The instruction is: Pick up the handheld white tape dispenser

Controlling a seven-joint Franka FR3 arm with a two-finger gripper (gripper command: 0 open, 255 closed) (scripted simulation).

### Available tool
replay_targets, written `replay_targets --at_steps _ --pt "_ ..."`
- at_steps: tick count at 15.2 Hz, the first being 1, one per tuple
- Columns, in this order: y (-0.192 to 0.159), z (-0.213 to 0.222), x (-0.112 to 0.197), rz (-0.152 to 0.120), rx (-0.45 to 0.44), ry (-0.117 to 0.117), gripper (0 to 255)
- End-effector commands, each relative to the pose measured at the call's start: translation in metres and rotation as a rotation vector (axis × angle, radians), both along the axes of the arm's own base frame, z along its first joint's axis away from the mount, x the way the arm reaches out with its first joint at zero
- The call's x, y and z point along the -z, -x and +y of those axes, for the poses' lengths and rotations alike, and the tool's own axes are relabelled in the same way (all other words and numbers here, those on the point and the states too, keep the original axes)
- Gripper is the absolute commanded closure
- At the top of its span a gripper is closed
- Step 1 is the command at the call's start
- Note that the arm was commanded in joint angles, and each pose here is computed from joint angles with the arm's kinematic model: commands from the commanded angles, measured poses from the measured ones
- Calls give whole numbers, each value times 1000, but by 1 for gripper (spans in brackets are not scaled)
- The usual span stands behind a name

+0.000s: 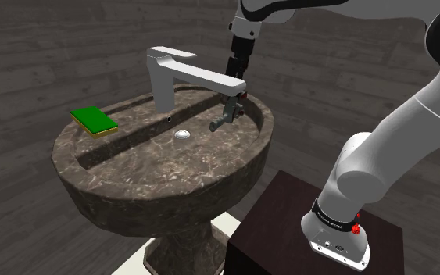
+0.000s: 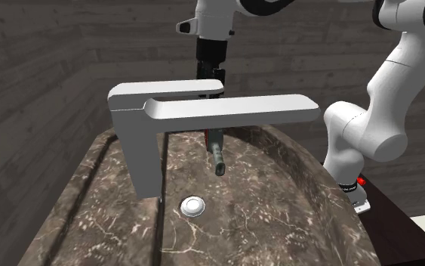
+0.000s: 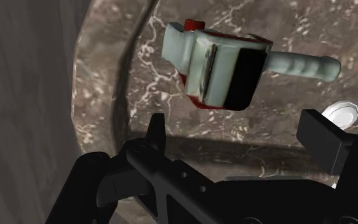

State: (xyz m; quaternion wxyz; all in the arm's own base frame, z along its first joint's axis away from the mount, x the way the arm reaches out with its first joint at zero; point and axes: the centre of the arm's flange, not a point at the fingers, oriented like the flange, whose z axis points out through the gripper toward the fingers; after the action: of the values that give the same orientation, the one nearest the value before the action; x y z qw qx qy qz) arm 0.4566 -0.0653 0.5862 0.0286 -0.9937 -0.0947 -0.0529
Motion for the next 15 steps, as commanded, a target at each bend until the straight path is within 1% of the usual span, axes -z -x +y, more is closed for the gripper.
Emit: replay_targets --at_steps 1,5,7,8,15 --pt "-1 -1 10 -1 -1 -1 0" --pt "-1 -1 34 -1 -1 -1 0" --pt "-1 -1 34 -1 -1 -1 0" --pt "-1 0 33 -1 -1 -1 255" --pt "-1 -1 33 -1 -1 -1 255"
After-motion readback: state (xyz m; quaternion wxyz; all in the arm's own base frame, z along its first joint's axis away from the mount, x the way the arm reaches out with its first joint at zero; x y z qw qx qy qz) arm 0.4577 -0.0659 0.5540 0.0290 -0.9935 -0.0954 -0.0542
